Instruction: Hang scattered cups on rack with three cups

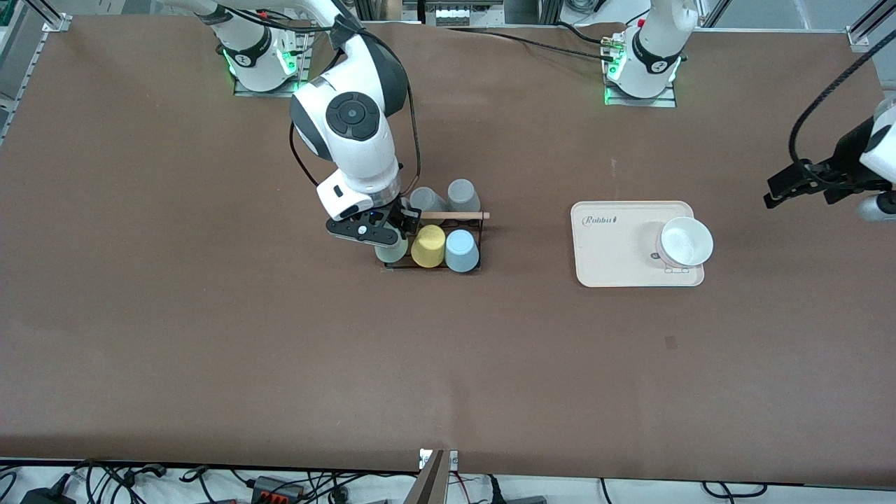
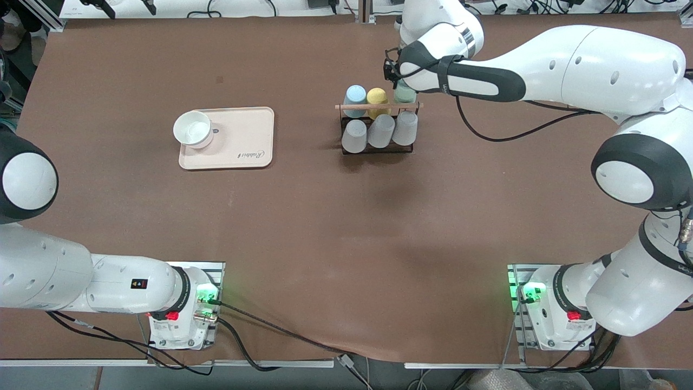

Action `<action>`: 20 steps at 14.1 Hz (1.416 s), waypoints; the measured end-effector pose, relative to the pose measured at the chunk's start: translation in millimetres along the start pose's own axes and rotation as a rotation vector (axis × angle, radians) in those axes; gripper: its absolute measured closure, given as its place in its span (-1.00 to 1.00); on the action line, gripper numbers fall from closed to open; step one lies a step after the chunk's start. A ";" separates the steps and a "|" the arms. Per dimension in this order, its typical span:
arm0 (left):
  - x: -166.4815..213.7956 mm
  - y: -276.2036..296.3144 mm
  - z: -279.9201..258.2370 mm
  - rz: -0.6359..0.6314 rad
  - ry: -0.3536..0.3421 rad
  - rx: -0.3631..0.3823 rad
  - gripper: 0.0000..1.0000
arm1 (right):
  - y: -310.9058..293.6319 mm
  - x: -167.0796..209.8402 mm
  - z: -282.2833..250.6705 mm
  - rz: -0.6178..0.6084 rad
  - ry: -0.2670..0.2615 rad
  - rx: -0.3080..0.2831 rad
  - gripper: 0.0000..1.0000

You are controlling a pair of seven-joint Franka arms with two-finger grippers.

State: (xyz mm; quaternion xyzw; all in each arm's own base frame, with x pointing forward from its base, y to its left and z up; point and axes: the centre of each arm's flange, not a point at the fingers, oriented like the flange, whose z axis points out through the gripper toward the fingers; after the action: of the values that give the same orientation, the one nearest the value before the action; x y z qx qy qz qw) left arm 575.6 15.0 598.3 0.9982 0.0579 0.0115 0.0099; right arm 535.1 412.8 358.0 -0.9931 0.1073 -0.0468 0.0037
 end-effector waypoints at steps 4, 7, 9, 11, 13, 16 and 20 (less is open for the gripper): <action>-13.1 -8.9 -18.0 -0.013 -0.006 -0.001 -1.00 | 1.3 -4.6 13.1 -0.003 -0.006 -0.007 -0.31; -4.6 -3.4 18.0 -0.004 -0.079 0.007 -1.00 | 0.8 -5.4 23.4 -0.014 -0.002 -0.021 -0.31; 10.9 0.6 50.0 0.001 -0.104 0.017 -1.00 | 0.1 -5.1 29.5 -0.015 -0.001 -0.021 -0.31; 17.5 6.2 61.2 0.015 -0.102 0.018 -1.00 | 0.4 -4.4 31.9 -0.013 0.000 -0.021 -0.34; 14.1 27.4 45.4 0.056 -0.069 0.011 -1.00 | 0.6 -3.9 31.8 -0.012 0.000 -0.020 -0.66; -9.6 73.1 7.8 0.140 -0.025 0.005 -1.00 | 3.4 2.1 28.0 -0.002 0.008 -0.016 -0.99; -31.3 68.6 -15.7 0.140 -0.049 0.018 -1.00 | 49.0 45.4 -32.4 0.026 0.023 -0.028 -1.00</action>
State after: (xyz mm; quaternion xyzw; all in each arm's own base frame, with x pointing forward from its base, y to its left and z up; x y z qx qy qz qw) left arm 552.1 -56.5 614.8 0.9998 -0.0121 -0.0129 0.0018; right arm 565.8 355.4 393.6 -0.9910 0.1207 -0.0566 -0.0108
